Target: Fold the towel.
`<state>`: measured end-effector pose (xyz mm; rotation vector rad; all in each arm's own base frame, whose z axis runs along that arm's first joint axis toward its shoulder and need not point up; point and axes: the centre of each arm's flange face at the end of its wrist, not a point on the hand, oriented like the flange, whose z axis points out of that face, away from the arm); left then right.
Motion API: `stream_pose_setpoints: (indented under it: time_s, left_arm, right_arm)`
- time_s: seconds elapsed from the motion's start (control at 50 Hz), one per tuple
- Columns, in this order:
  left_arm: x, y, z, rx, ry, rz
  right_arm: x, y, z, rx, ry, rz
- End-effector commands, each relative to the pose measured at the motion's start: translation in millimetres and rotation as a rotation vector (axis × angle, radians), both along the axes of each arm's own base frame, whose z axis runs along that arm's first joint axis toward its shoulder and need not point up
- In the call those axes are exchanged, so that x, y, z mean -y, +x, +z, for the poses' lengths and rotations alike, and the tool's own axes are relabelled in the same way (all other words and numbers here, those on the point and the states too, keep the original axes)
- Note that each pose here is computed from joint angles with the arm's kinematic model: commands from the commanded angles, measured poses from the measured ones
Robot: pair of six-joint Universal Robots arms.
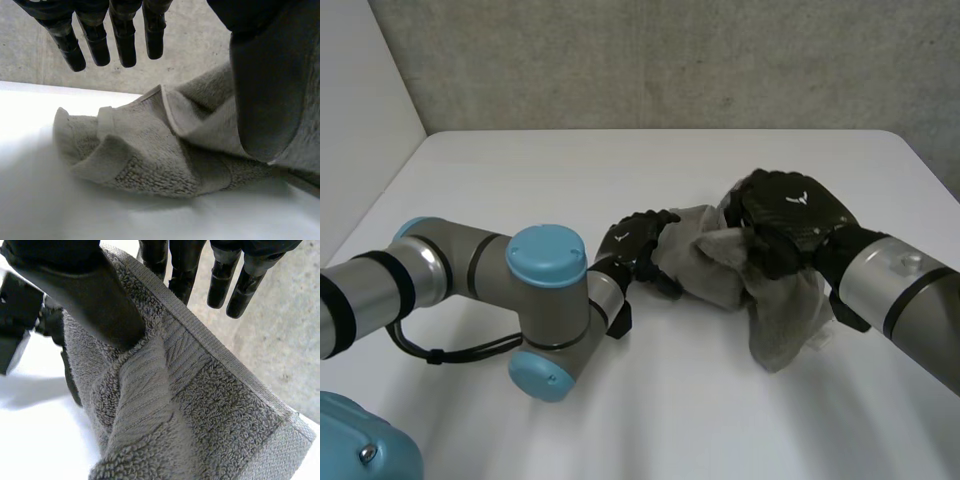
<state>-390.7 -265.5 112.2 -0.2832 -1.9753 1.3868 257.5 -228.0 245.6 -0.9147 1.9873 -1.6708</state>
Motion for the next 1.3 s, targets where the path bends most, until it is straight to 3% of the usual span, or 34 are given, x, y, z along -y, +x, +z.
stream_pose_setpoints:
  time_s: [0.02, 0.12, 0.48, 0.58, 0.66, 0.76, 0.86, 0.9, 0.94, 0.96, 1.0, 1.06, 1.12, 1.18, 1.24, 1.28, 1.3]
  left_arm:
    - [-10.7, -7.4, 0.2, -0.045, 0.045, -0.068]
    - [-26.3, -16.6, -2.0, -0.078, 0.095, -0.167]
    - [-25.8, -15.7, -1.5, -0.055, 0.077, -0.162]
    - [-15.1, -8.0, 9.4, 0.006, -0.009, -0.118]
    - [12.2, 13.9, 26.9, 0.109, -0.134, -0.028]
    - [26.9, 18.1, 61.8, 0.139, -0.272, 0.007]
    - [36.8, 15.7, 121.6, 0.103, -0.445, 0.034]
    - [36.7, 16.1, 150.4, 0.077, -0.516, 0.050]
    - [28.4, 23.8, 210.4, 0.017, -0.658, 0.085]
    - [28.3, 23.9, 210.8, 0.017, -0.659, 0.085]
    - [11.6, 39.1, 268.9, -0.056, -0.812, 0.140]
    - [2.6, 47.7, 289.9, -0.092, -0.886, 0.167]
    - [-17.1, 68.7, 316.3, -0.138, -1.012, 0.220]
    - [-25.6, 85.1, 315.9, -0.111, -1.074, 0.257]
    - [-23.6, 87.7, 275.7, 0.003, -1.001, 0.236]
    - [-24.8, 90.0, 227.4, 0.133, -0.886, 0.195]
    - [-24.8, 90.0, 227.1, 0.134, -0.885, 0.194]
  right_arm:
    - [4.2, -10.5, -8.3, -0.027, -0.001, -0.034]
    - [6.6, -14.7, -5.5, -0.024, -0.009, -0.051]
    - [13.6, -22.2, 2.9, -0.019, -0.066, -0.076]
    - [22.7, -23.2, -18.2, -0.142, -0.072, -0.035]
    - [28.6, -17.7, -36.5, -0.249, -0.075, 0.023]
    - [48.3, -1.5, -15.5, -0.299, -0.170, 0.063]
    - [67.8, 27.1, 52.9, -0.169, -0.367, 0.074]
    - [76.5, 34.9, 110.5, -0.027, -0.525, 0.046]
    - [80.1, 36.6, 134.0, 0.047, -0.606, 0.028]
    - [80.1, 36.6, 134.2, 0.048, -0.607, 0.028]
    - [67.5, 31.3, 182.2, 0.213, -0.775, -0.014]
    - [45.4, 17.2, 206.9, 0.326, -0.887, -0.022]
    - [40.4, 15.9, 201.3, 0.342, -0.892, -0.012]
    - [40.6, 15.9, 161.5, 0.285, -0.787, 0.030]
    - [38.5, 12.2, 87.3, 0.124, -0.596, 0.099]
    - [35.7, 10.9, 64.5, 0.061, -0.557, 0.110]
    - [35.7, 10.9, 64.3, 0.060, -0.557, 0.110]
